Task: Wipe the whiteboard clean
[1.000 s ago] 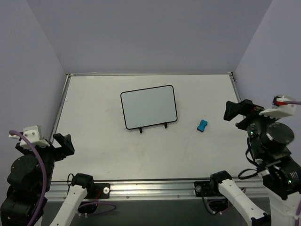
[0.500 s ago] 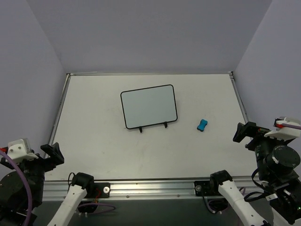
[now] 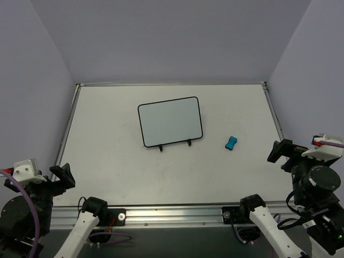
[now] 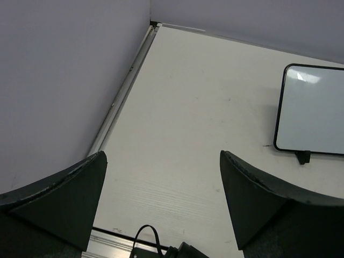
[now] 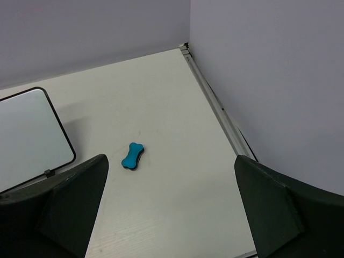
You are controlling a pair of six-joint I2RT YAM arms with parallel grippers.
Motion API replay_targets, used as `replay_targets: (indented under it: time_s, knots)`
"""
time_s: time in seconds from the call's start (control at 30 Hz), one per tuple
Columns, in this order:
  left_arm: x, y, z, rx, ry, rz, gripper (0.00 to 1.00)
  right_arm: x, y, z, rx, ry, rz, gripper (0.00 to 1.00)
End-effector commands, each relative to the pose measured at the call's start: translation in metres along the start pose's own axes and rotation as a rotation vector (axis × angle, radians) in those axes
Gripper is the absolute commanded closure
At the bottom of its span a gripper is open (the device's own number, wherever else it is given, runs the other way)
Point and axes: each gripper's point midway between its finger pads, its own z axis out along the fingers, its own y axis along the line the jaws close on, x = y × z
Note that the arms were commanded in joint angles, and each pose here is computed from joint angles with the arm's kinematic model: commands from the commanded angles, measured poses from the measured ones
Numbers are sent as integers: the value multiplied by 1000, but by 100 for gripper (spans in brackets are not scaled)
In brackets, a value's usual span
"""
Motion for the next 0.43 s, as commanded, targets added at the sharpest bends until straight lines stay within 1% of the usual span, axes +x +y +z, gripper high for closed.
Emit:
replay_targets:
  time_s: [0.0, 0.13, 0.4]
  knots:
    - [-9, -9, 4, 38, -44, -12, 6, -4, -4, 4, 34, -12, -20, 0]
    - [-9, -13, 7, 60, -53, 16, 6, -6, -8, 3, 48, -16, -23, 0]
    - [-17, -16, 5, 80, -69, 15, 6, -5, -7, 5, 53, -3, -28, 0]
